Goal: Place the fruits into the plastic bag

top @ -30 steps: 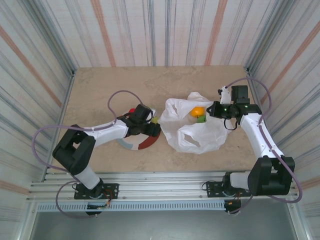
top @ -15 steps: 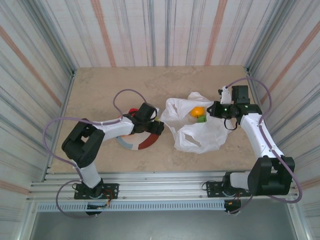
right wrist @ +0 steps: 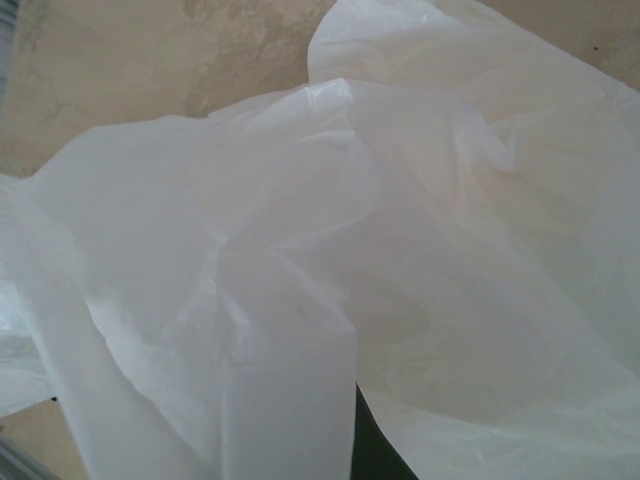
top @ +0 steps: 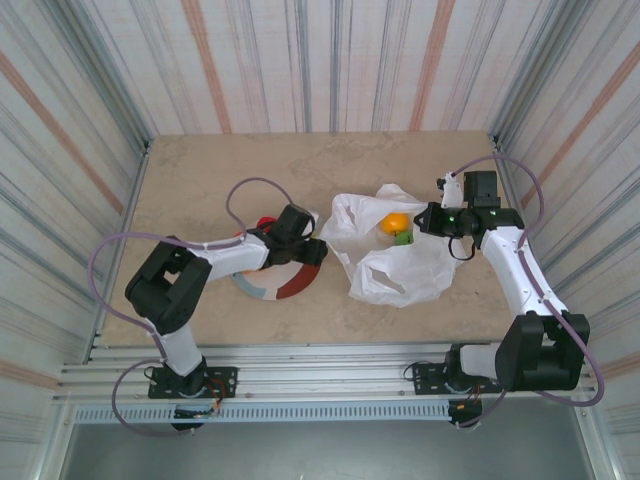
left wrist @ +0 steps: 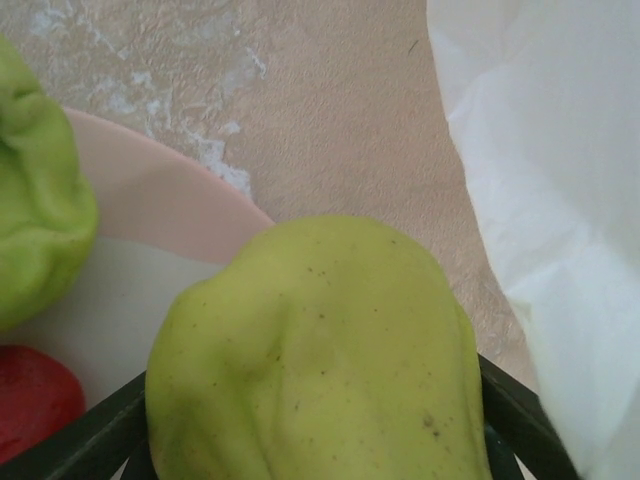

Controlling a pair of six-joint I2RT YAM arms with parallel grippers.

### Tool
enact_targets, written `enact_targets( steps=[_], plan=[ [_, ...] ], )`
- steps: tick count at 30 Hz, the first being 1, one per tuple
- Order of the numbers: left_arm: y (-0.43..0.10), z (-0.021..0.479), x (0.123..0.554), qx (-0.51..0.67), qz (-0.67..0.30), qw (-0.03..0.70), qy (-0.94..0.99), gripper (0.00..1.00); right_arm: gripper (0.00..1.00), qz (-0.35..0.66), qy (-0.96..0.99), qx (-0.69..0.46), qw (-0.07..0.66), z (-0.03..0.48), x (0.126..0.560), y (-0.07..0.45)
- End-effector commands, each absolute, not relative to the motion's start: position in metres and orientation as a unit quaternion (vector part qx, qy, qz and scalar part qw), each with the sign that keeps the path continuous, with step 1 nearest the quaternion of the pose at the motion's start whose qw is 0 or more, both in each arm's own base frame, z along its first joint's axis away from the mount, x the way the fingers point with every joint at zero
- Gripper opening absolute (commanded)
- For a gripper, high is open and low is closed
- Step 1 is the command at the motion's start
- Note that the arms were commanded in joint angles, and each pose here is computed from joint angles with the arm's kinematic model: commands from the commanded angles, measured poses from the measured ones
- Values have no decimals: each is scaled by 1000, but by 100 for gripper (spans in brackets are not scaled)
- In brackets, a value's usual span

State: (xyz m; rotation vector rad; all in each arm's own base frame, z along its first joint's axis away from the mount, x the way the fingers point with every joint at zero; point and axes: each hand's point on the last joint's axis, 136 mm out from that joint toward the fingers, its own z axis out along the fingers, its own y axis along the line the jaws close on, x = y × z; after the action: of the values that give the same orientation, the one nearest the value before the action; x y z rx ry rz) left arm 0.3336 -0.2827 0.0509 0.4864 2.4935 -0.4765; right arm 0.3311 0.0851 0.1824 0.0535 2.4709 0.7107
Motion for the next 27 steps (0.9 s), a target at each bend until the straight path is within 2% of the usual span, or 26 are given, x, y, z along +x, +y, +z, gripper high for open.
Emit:
enact_targets(
  steps=[1,8,12,16,19,23,27],
  plan=[
    [-276,65,325,174,-182,289,924,69,0,265,923,13,277,182,329,84],
    [-236,88,287,160,-176,312,920,69,0,263,924,13,279,182,328,83],
    [-231,129,265,173,-229,357,889,69,0,269,922,15,278,181,330,85],
    [-255,176,250,199,-316,402,836,68,0,275,920,14,278,182,332,89],
    [-284,193,241,236,-343,404,814,67,0,277,919,13,279,184,332,91],
    [-325,188,237,288,-341,383,808,66,0,276,920,12,280,185,330,92],
    [-352,168,248,290,-334,359,822,65,0,275,919,10,281,186,328,92]
  ],
)
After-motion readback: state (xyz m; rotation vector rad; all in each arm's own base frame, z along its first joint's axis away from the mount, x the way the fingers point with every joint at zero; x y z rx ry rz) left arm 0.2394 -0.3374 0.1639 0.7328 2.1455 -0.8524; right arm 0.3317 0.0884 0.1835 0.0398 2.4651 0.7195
